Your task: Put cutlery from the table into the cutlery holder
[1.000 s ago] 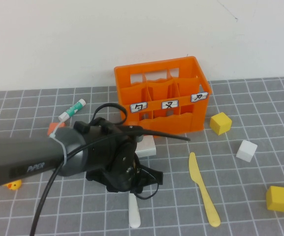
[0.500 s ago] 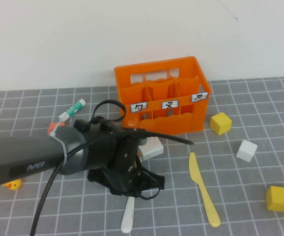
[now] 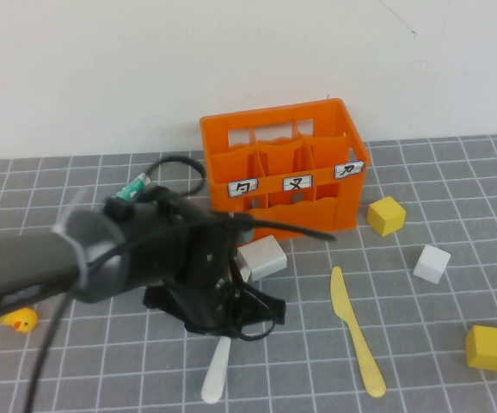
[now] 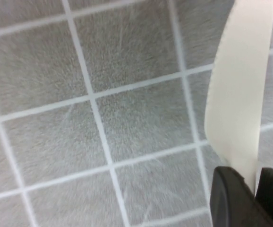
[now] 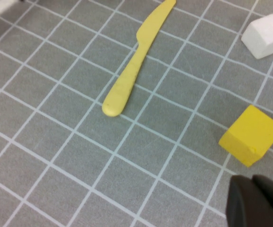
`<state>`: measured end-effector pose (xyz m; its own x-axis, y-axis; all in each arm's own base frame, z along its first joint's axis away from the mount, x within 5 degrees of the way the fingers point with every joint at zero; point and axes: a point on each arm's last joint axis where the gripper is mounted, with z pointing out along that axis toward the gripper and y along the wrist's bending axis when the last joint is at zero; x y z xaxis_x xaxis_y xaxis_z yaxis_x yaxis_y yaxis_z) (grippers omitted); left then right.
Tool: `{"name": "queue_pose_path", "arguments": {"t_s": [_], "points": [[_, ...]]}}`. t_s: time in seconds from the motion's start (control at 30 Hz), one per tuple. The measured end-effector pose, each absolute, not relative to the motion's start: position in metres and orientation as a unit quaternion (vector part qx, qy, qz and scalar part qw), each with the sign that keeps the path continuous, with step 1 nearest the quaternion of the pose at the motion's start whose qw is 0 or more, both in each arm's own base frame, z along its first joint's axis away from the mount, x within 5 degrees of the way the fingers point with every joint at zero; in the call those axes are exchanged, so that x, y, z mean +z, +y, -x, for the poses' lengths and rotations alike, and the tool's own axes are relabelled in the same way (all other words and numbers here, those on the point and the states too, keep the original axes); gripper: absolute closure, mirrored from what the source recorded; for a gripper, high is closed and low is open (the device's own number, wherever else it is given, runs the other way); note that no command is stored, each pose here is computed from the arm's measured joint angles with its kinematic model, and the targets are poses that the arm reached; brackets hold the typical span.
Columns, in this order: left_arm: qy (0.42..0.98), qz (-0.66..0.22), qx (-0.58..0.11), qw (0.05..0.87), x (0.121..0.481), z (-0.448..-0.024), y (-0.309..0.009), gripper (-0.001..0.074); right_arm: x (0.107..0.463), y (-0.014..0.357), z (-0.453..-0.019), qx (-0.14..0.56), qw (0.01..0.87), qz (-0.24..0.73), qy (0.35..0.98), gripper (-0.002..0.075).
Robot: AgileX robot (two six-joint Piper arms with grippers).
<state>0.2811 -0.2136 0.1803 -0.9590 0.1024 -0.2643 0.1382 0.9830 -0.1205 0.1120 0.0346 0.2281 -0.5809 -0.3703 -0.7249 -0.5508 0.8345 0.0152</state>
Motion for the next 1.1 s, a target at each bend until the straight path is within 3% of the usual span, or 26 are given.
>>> {"name": "queue_pose_path", "arguments": {"t_s": [0.37,0.7,0.93,1.1], "points": [[0.966,-0.076,-0.122,0.216,0.257,-0.263,-0.199,0.0662,0.228,0.035,-0.112,0.12,0.376,0.261,0.881,0.0729],[0.931,-0.075,-0.183,0.306,0.29,-0.262,-0.2,0.0665,0.228,0.035,-0.112,0.12,0.376,0.261,0.881,0.0729],[0.882,-0.074,-0.246,0.396,0.307,-0.272,-0.209,0.0665,0.228,0.035,-0.112,0.12,0.376,0.261,0.881,0.0729],[0.816,-0.091,-0.293,0.49,0.326,-0.28,-0.215,0.0665,0.228,0.035,-0.112,0.12,0.376,0.261,0.881,0.0729]]}}
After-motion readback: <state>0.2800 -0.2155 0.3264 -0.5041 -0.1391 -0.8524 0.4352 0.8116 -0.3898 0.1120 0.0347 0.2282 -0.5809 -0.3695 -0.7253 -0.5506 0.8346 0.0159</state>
